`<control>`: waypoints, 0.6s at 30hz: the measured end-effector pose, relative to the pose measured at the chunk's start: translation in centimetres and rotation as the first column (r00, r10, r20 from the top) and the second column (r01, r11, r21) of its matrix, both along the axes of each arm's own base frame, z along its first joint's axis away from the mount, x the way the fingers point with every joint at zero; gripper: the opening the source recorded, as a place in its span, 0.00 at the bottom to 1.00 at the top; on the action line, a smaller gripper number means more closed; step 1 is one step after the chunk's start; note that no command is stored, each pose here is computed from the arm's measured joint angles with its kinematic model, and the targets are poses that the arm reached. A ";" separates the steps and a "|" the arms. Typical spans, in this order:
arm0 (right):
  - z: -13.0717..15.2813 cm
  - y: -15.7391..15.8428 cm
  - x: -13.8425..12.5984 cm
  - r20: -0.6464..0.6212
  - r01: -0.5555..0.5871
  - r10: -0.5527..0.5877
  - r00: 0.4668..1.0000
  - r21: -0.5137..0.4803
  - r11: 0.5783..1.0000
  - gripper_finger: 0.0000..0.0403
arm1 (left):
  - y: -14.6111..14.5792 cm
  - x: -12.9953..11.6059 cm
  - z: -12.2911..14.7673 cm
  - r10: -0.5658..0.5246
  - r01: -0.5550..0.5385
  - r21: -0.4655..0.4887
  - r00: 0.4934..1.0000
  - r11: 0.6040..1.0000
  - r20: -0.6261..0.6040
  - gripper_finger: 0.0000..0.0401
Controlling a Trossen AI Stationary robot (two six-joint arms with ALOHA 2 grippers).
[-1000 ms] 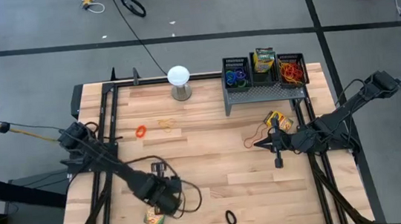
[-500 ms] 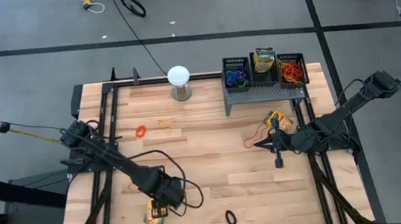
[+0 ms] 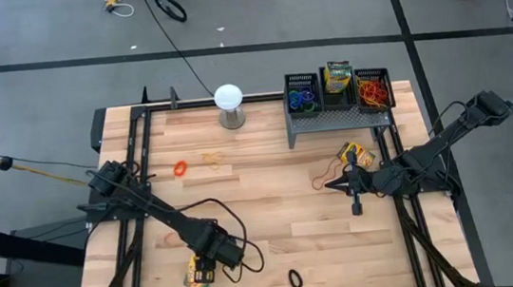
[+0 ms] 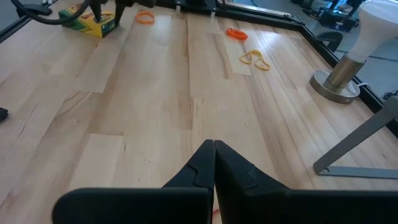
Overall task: Pick & Place Office Desk Supplies
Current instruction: Put the yellow crayon box into the middle black basket on the shelf
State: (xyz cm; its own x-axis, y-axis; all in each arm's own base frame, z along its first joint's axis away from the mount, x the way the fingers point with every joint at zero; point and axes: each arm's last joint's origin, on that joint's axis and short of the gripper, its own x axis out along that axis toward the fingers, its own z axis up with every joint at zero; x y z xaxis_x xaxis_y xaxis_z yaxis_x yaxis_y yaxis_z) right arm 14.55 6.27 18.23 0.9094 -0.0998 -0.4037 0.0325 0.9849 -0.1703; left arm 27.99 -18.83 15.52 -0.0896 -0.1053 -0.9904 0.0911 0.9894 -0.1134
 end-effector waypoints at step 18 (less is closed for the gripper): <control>0.2 0.0 0.1 0.024 -0.001 0.001 1.000 0.004 1.000 0.02 | 0.8 1.5 0.4 -0.003 -0.004 0.050 0.989 0.999 0.145 0.01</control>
